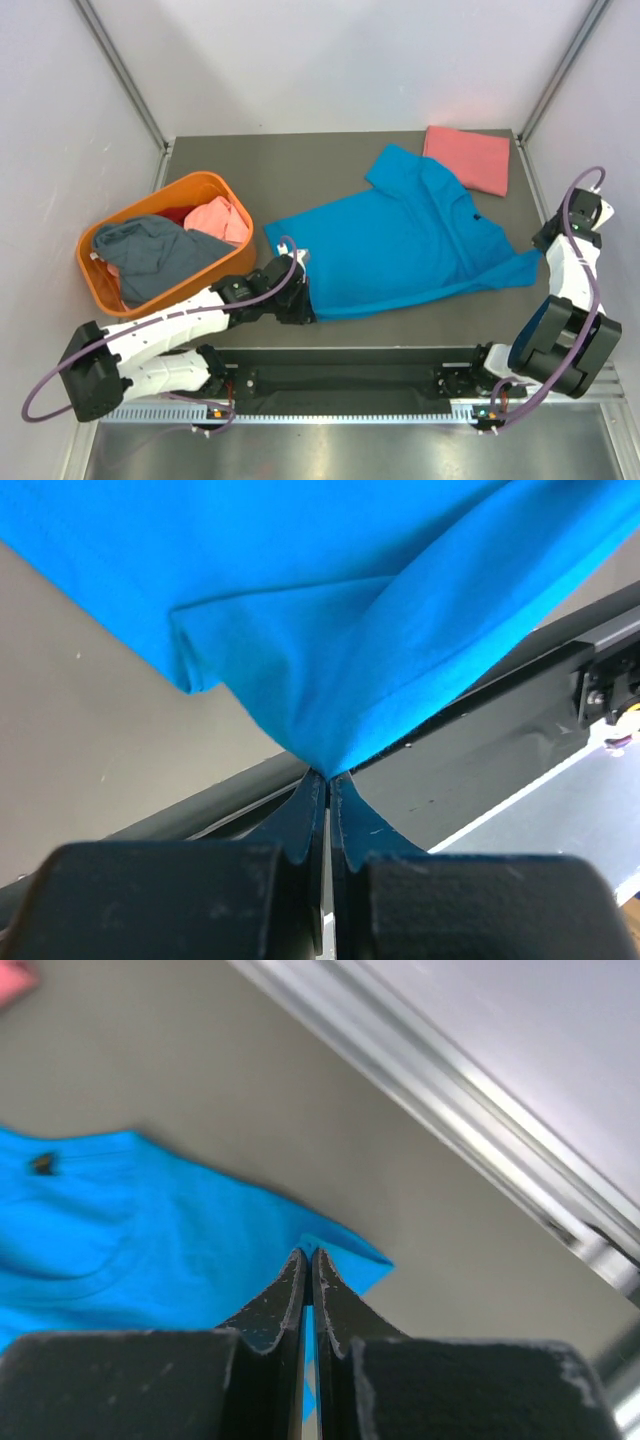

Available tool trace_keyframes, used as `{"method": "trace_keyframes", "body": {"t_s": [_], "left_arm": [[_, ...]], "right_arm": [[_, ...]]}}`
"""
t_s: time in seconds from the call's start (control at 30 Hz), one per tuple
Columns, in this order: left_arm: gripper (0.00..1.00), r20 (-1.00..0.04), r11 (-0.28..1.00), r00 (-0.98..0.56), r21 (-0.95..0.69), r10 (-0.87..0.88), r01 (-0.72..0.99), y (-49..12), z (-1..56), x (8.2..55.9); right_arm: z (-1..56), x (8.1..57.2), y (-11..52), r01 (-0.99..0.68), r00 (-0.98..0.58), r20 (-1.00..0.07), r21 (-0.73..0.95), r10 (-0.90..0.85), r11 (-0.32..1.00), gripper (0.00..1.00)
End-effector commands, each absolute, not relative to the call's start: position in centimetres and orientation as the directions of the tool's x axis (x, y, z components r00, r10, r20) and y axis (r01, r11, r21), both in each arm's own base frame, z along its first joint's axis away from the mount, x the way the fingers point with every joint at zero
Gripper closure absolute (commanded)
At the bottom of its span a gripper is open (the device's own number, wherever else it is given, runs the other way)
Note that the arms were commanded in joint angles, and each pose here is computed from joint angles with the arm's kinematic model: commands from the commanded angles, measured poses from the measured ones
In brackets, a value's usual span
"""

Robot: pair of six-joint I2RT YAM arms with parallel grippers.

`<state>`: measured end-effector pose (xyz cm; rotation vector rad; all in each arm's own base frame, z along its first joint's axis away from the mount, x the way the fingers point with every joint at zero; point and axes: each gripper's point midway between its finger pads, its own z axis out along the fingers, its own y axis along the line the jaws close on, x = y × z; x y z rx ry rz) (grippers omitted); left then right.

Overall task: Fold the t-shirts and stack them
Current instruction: Fold the tshirt

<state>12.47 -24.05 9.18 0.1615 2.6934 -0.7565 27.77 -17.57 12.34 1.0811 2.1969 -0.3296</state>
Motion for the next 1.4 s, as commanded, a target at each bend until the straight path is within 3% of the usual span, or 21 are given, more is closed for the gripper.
{"method": "trace_keyframes", "body": {"t_s": [0.0,0.17,0.4,0.73,0.83,0.97,1.37], "left_arm": [[1.0,-0.354,0.852,-0.935,-0.488,0.008,0.192,-24.4,10.0,12.8],[1.0,-0.382,0.888,-0.924,-0.419,0.015,0.188,-24.0,8.6,14.0],[1.0,-0.449,0.931,-0.893,-0.334,-0.016,0.151,-23.8,8.8,18.1],[1.0,-0.392,0.948,-0.919,-0.307,-0.042,0.088,-23.6,6.3,21.3],[1.0,-0.352,0.956,-0.935,-0.286,-0.041,0.065,-23.1,4.9,20.9],[1.0,-0.319,0.959,-0.947,-0.279,-0.044,0.049,-22.7,4.1,20.0],[1.0,-0.33,0.984,-0.944,-0.176,-0.023,0.038,-20.4,4.4,19.8]], "right_arm": [[15.5,31.5,-16.4,0.676,-0.4,-0.732,0.17,0.551,0.717,0.98],[12.3,34.8,-12.5,0.528,-0.452,-0.672,0.328,0.586,0.783,1.0],[7.5,38.3,-8.8,0.443,-0.502,-0.562,0.485,0.657,0.754,1.0],[3.1,41.0,-8.0,0.526,-0.575,-0.48,0.403,0.662,0.749,1.0],[1.3,38.6,-9.6,0.631,-0.601,-0.441,0.25,0.667,0.734,1.0],[1.4,35.9,-12.7,0.723,-0.564,-0.487,0.1,0.667,0.684,1.0],[2.0,26.3,-16.3,0.871,-0.405,-0.503,0.041,0.764,0.489,1.0]]}}
